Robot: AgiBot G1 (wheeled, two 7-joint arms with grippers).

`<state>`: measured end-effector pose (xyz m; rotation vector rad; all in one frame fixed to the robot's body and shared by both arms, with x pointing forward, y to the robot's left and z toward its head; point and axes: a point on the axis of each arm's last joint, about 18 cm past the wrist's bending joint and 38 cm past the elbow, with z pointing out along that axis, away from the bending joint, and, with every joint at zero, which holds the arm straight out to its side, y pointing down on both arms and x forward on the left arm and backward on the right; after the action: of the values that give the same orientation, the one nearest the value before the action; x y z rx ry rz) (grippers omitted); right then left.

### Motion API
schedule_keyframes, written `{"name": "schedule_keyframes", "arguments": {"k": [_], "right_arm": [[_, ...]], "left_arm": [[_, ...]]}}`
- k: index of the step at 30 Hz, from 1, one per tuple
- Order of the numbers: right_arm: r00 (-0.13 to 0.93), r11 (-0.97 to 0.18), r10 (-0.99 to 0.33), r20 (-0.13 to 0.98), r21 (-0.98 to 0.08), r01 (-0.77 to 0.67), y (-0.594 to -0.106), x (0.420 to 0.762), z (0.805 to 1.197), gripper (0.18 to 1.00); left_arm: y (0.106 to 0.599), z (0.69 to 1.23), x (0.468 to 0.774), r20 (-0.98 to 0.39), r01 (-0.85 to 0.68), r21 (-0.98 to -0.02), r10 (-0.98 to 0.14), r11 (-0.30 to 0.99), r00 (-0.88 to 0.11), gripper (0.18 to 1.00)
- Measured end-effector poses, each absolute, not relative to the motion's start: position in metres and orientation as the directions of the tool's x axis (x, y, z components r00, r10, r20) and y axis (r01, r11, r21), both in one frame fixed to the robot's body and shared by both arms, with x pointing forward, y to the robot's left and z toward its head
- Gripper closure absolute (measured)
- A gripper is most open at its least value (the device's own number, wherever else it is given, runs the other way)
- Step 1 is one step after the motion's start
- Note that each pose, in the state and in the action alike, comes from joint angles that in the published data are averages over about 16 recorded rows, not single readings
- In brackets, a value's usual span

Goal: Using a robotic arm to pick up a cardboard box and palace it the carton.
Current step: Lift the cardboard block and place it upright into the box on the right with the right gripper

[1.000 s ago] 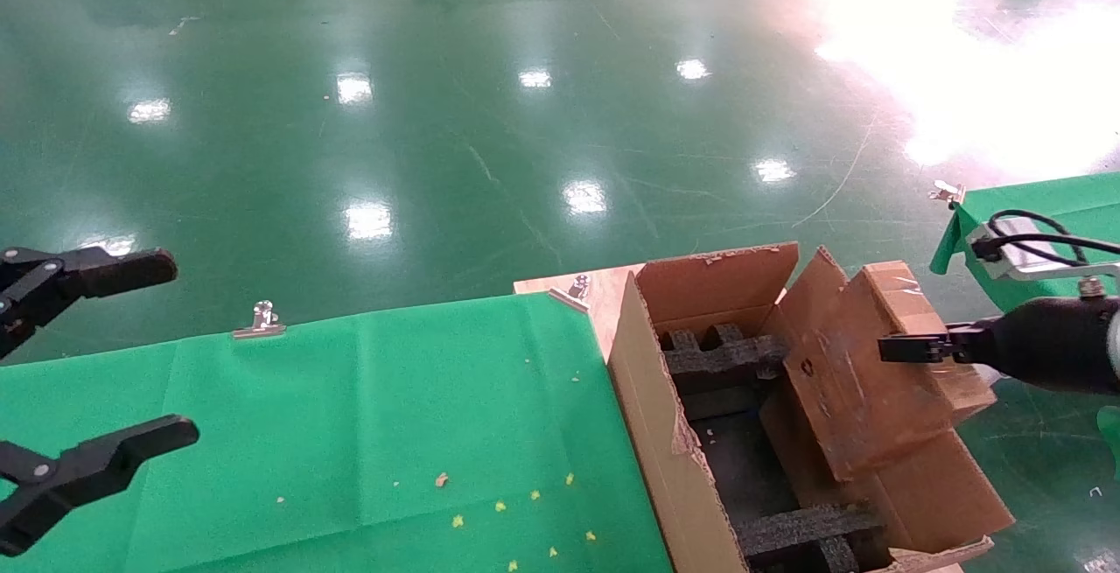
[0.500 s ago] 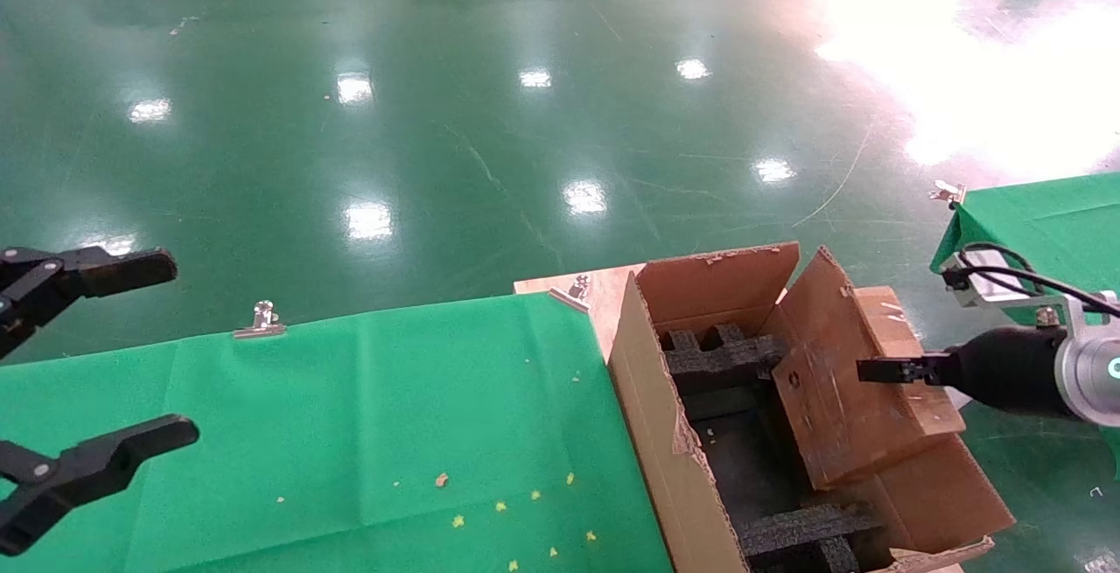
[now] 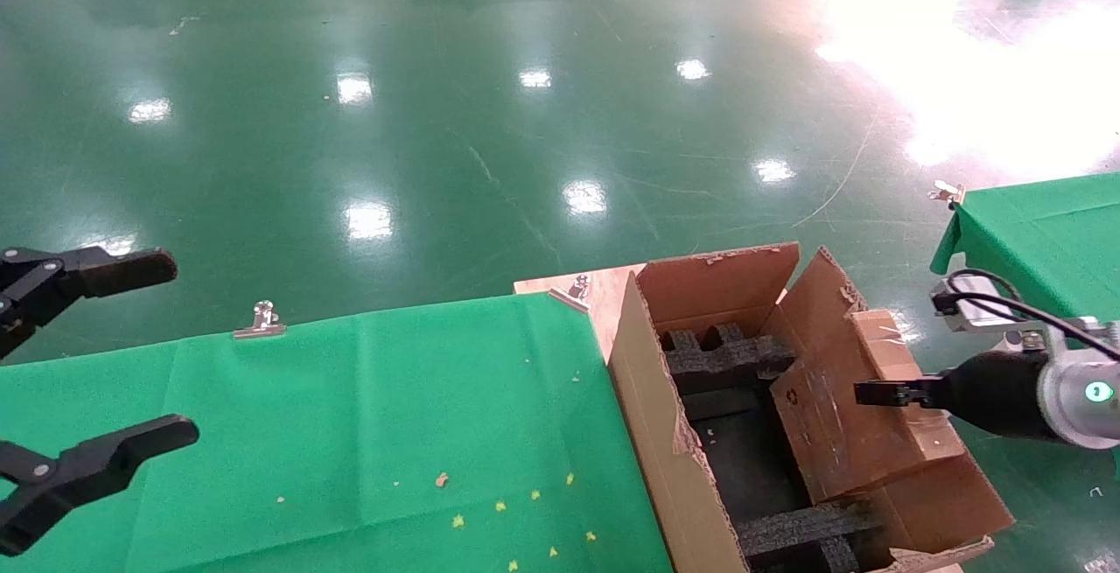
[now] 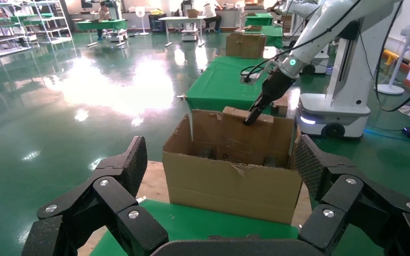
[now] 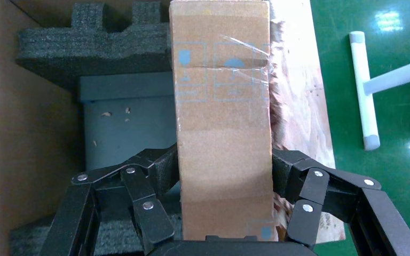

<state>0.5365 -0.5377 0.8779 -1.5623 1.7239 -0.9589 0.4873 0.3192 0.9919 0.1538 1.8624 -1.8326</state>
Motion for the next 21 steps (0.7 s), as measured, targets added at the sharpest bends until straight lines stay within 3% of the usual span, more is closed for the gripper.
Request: {"name": "schedule_keyframes", "arguments": {"k": [21], "right_arm": [[-0.119,0.001,-0.989,0.085,-0.808,-0.589,-0.519,0.586,0.833,0.855]], "left_arm": [[0.319,0.992,0.487,-0.433,0.428,-0.900,-0.272,0.079,-0.859,0.184]]}}
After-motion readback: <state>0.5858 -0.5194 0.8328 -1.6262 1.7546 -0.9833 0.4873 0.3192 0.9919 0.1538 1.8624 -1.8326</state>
